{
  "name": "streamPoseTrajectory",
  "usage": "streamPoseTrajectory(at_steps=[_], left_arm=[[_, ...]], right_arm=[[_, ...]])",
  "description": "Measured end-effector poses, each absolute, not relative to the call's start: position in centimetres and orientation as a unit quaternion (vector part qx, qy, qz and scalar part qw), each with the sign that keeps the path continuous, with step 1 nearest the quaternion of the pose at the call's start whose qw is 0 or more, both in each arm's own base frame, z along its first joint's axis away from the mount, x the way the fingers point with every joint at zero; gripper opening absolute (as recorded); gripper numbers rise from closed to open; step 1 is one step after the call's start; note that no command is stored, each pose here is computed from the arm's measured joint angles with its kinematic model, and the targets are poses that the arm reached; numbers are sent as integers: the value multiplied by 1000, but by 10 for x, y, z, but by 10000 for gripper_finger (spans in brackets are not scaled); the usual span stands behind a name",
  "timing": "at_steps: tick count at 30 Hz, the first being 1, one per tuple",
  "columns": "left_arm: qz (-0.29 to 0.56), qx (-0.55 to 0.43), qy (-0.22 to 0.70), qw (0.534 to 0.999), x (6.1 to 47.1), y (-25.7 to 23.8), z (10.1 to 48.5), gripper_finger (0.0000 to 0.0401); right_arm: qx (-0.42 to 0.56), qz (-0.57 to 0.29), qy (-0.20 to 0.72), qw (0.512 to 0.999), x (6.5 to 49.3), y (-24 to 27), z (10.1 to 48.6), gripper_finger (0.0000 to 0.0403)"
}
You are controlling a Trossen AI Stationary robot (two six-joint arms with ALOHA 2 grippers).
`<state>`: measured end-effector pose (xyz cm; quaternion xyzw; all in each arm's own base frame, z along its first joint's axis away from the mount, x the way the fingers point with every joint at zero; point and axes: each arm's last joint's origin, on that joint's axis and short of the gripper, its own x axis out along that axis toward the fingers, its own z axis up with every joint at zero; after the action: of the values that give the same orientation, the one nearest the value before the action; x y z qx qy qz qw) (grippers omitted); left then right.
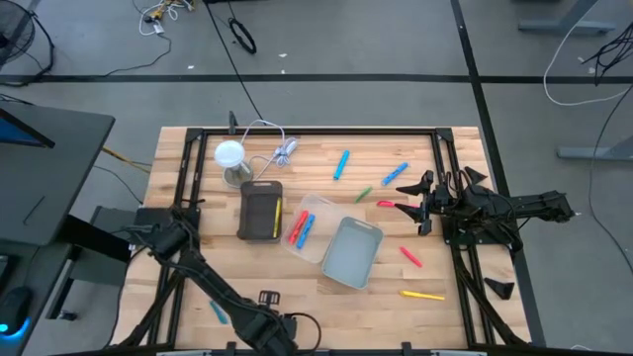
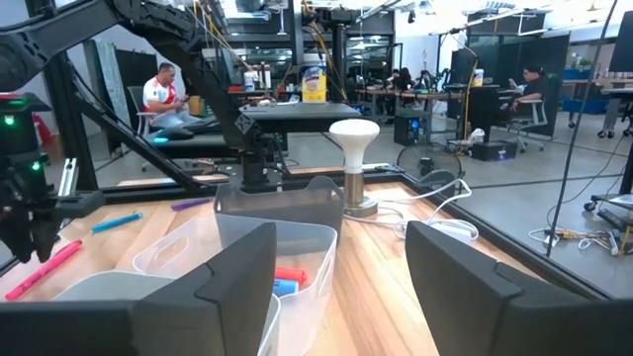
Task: Pick & Place Markers
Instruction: Put the bottom pink marker into the black bin
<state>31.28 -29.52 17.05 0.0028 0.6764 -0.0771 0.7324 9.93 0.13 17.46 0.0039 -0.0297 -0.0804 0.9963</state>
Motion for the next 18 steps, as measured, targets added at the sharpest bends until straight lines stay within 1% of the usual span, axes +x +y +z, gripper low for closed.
streamPoseTrajectory(at_steps=[10,18], left_arm=[[-69,19,691,719,318,-294,148,110],[-95,29,692,715,319,-294,148,105]], right_arm=[[4,-80,-30,996,99,1,175,229],[4,-80,-30,996,99,1,175,229]])
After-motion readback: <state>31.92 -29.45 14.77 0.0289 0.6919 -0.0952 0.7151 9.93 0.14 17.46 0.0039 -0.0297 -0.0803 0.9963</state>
